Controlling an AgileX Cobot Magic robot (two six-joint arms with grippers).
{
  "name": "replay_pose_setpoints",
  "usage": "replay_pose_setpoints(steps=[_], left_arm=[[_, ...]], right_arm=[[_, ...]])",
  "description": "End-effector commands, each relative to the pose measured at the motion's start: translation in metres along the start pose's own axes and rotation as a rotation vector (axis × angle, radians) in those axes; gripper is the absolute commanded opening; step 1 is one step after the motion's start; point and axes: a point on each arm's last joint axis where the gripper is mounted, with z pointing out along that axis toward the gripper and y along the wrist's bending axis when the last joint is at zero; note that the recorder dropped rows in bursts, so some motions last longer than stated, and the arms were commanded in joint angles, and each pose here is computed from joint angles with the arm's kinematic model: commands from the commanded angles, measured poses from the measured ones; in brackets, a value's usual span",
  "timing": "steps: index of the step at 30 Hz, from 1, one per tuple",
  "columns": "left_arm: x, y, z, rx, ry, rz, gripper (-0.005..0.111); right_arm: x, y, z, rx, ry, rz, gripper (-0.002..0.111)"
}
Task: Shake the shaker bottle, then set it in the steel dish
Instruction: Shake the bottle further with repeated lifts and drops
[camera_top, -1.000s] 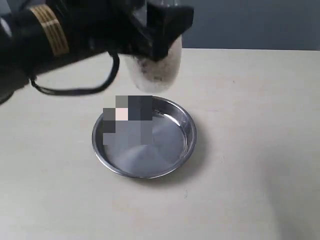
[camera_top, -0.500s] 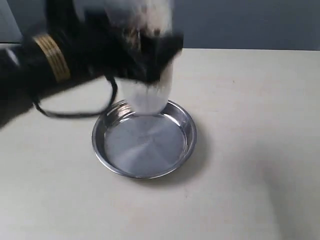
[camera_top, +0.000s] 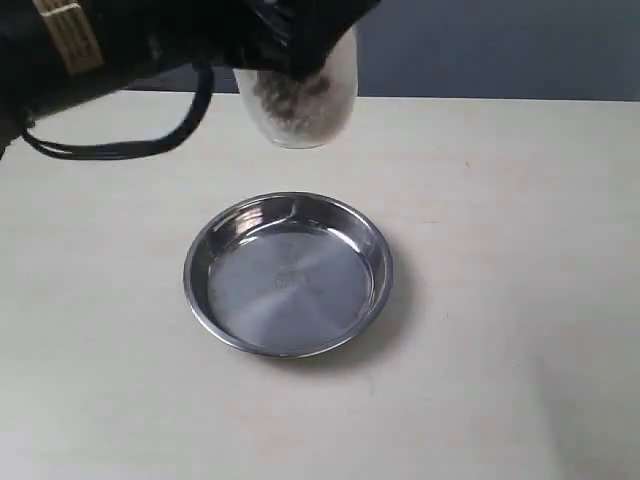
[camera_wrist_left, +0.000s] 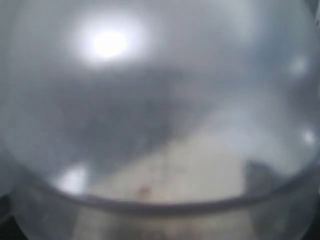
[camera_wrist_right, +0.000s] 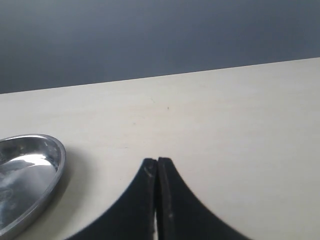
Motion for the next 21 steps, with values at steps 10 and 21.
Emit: replay_pose_setpoints(steps=[10, 21], left_arm=[[0.058, 0.017, 0.019, -0.086, 0.252, -0.081, 0.000], [0.056, -0.009, 0.014, 0.090, 0.180, -0.024, 0.000]], right_arm=[[-0.001, 0.000, 0.000, -0.003, -0.008, -0.007, -0.001], [-0.001, 0.000, 0.000, -0.004, -0.013, -0.007, -0.001]])
